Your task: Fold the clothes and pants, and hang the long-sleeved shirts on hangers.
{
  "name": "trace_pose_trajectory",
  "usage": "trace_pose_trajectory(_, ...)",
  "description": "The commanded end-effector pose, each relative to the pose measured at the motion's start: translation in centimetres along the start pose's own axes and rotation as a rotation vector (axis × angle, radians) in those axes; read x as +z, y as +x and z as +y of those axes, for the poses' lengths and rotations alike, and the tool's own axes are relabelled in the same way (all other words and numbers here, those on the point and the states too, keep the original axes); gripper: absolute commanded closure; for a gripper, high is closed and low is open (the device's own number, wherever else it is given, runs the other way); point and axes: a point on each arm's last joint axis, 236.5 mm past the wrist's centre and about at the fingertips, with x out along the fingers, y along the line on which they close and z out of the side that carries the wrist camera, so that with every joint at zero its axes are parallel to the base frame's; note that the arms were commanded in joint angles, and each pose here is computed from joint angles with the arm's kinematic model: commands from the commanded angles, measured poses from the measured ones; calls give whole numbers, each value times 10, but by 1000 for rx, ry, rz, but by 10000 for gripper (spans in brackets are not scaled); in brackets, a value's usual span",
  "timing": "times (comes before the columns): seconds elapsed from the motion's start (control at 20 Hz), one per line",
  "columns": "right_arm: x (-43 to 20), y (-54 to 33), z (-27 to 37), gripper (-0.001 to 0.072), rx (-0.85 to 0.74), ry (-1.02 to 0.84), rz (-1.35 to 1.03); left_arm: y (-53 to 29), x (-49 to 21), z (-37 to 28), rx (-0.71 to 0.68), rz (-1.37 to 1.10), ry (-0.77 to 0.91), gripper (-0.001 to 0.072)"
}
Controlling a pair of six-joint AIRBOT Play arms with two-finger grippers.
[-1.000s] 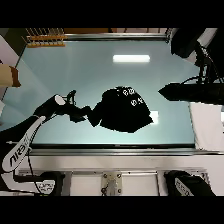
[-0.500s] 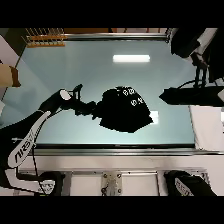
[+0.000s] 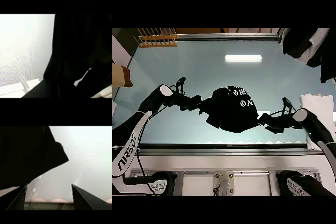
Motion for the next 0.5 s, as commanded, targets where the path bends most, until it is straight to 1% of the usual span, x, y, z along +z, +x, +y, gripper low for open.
trace_pose_trajectory(0.0, -10, 40, 12, 119, 51, 75, 8, -2, 1, 0, -1, -6, 2, 699)
trace_pose_trajectory(0.45, -25, 86, 74, 121, 85, -66, 6, -2, 2, 0, 0, -8, 2, 699)
